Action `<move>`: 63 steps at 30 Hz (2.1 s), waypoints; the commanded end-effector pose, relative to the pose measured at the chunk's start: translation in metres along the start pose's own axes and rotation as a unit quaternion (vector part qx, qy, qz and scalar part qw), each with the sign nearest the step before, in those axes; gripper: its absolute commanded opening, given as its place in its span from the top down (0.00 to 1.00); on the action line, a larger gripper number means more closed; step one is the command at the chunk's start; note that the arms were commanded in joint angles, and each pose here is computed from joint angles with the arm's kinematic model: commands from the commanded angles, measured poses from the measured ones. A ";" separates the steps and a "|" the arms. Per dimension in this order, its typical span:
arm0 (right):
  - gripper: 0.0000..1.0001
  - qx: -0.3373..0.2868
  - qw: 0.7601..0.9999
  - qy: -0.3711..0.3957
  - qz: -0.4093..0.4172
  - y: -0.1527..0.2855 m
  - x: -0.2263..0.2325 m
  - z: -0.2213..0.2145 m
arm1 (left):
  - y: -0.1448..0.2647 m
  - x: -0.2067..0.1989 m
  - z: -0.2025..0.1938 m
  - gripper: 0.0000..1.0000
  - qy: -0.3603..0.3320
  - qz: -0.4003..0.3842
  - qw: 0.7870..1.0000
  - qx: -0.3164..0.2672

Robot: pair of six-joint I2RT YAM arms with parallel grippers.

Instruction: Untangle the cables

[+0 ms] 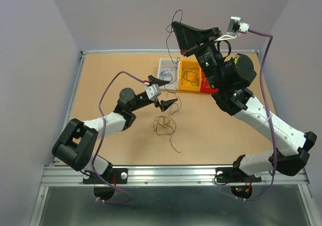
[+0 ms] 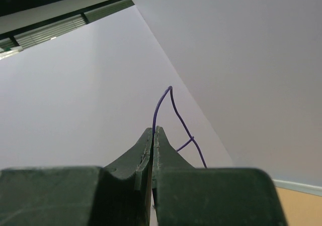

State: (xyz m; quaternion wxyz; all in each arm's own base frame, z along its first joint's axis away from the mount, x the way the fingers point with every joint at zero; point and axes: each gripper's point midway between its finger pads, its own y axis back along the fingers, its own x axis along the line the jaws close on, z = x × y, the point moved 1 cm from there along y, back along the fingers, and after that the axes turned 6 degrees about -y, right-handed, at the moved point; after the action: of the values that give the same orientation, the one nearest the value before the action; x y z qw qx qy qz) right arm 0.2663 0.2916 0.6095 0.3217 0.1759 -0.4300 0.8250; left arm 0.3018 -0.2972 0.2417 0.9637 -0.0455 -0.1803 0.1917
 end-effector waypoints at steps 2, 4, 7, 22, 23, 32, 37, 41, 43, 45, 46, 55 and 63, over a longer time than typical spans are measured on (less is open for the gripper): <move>0.99 -0.039 0.997 -0.045 0.056 -0.007 0.039 0.037 | -0.010 0.004 0.031 0.01 -0.067 -0.014 0.996 -0.061; 0.99 -0.036 0.996 -0.051 0.059 -0.009 0.041 0.034 | -0.011 -0.002 0.028 0.01 -0.064 -0.024 0.996 -0.061; 0.99 -0.032 0.996 -0.058 0.063 -0.012 0.042 0.031 | -0.013 -0.005 0.026 0.01 -0.057 -0.032 0.996 -0.061; 1.00 -0.023 0.994 -0.080 0.068 -0.017 0.043 0.022 | -0.052 0.023 0.010 0.21 -0.016 0.021 0.999 -0.047; 1.00 -0.023 0.994 -0.080 0.069 -0.017 0.043 0.021 | -0.057 0.025 0.003 0.26 -0.009 0.022 0.999 -0.043; 0.99 -0.071 0.997 -0.014 -0.005 0.003 0.017 0.054 | -0.037 0.065 -0.027 1.00 -0.014 0.142 0.989 0.034; 1.00 -0.112 0.985 0.081 -0.099 0.013 -0.019 0.075 | 0.002 0.092 -0.050 1.00 0.003 0.184 0.977 0.105; 0.99 -0.120 0.967 0.151 -0.165 0.015 -0.046 0.076 | 0.038 0.099 -0.052 1.00 0.000 0.205 0.967 0.151; 0.99 -0.116 0.957 0.178 -0.199 0.013 -0.064 0.068 | 0.055 0.101 -0.060 1.00 0.003 0.216 0.960 0.175; 1.00 -0.120 0.946 0.201 -0.223 0.012 -0.080 0.070 | 0.068 0.099 -0.066 1.00 0.015 0.218 0.955 0.201; 0.99 -0.124 0.941 0.205 -0.239 0.012 -0.090 0.071 | 0.076 0.104 -0.071 1.00 0.017 0.226 0.950 0.216; 0.99 -0.201 0.899 0.204 -0.330 0.043 -0.130 0.136 | 0.135 0.157 -0.102 1.00 0.103 0.302 0.915 0.246; 1.00 -0.258 0.877 0.201 -0.351 0.100 -0.108 0.198 | 0.182 0.196 -0.126 1.00 0.197 0.332 0.893 0.232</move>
State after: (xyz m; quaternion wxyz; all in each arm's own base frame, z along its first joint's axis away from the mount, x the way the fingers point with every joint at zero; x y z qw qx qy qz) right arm 0.3070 0.0741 0.5942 0.6980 0.0547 -0.4333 0.5675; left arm 0.4444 -0.0533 0.1333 0.8245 0.1295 0.0848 0.5443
